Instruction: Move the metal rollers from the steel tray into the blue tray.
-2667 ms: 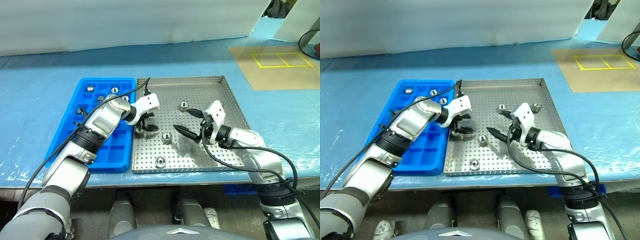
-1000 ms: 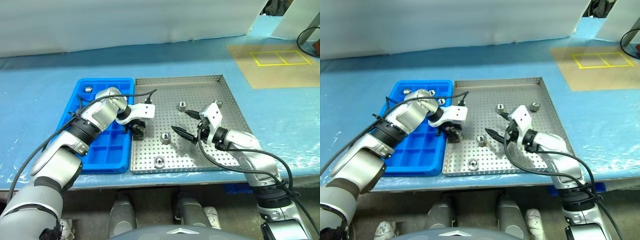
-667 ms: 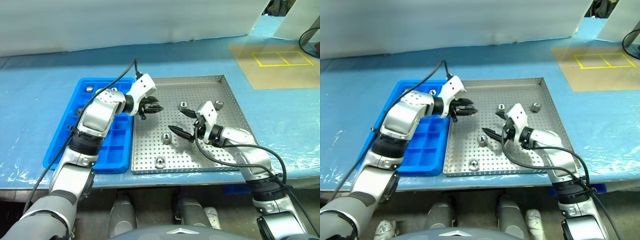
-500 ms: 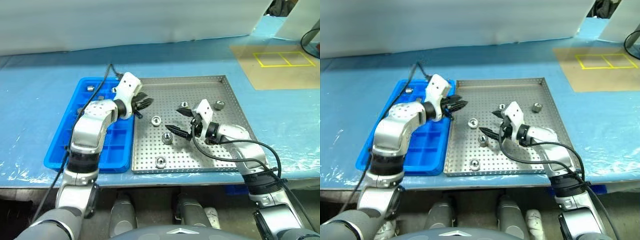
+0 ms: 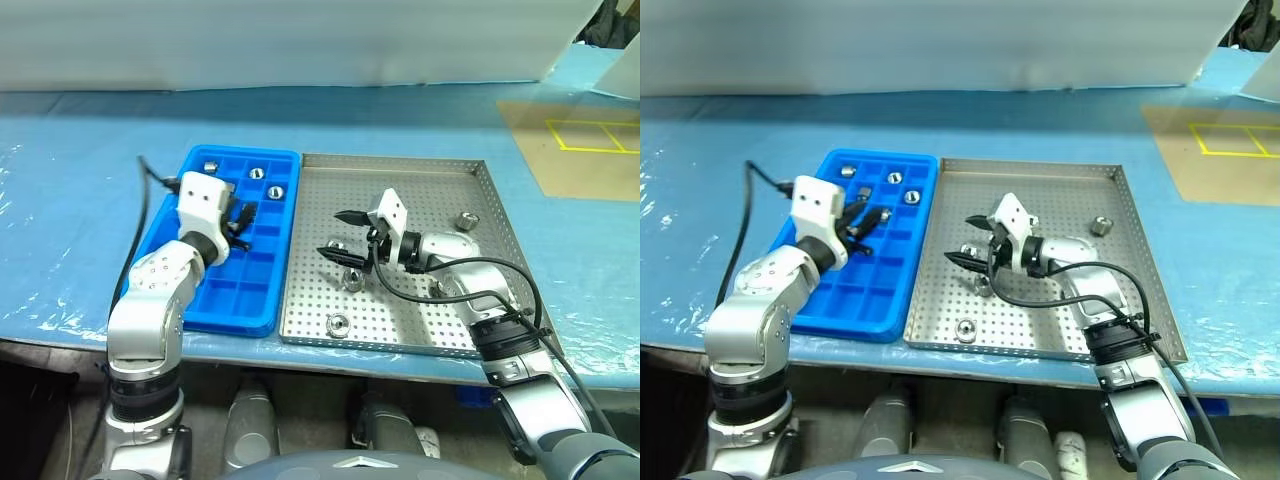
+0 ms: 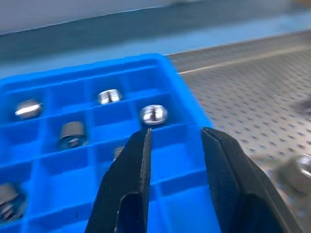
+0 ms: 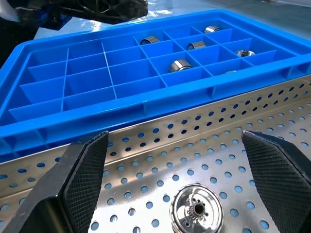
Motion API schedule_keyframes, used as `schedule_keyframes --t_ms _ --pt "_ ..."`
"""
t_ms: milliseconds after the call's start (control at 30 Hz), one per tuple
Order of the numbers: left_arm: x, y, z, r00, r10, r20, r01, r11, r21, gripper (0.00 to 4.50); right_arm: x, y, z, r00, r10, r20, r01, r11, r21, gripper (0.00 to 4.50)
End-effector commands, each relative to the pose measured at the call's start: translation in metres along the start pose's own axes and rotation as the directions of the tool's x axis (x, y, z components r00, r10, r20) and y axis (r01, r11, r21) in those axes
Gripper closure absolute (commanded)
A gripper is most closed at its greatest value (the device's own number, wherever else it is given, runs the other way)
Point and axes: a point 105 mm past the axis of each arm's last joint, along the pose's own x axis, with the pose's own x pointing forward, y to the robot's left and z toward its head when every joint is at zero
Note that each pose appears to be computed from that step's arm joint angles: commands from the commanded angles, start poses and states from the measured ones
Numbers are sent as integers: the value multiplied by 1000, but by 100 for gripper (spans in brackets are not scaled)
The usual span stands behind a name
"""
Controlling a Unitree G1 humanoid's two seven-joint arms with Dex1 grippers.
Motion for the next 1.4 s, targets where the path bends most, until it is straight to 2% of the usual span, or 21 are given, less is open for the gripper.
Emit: schedule_keyframes --t_ms 33,200,367,467,567,767,1167,1367,1400 --pt "8 -20 17 987 -155 46 153 987 58 284 -7 2 10 1000 -8 30 8 1000 -21 0" --pt "21 -34 4 944 -323 -67 329 938 112 284 -18 1 10 998 -55 26 56 998 -13 0" --pt "36 -39 -8 894 -417 -163 439 889 133 284 -28 3 9 994 -107 23 107 994 0 0" --pt "46 -41 -8 877 -448 -175 473 868 152 284 -34 4 7 990 -138 19 137 990 8 0" --pt "58 -44 -8 870 -462 -173 488 856 169 229 -38 5 7 986 -164 17 164 986 11 0" --pt "71 -52 -18 830 -499 -247 548 812 202 31 -47 5 7 978 -210 13 210 978 15 0" --pt "73 -53 -48 763 -495 -415 619 745 249 31 -54 9 3 967 -255 4 255 967 23 0" --pt "70 -50 -62 740 -473 -478 628 742 237 31 -55 10 3 966 -260 1 260 965 22 0" --pt "71 -50 -63 746 -469 -473 618 752 229 48 -55 10 3 966 -260 0 260 965 21 0"
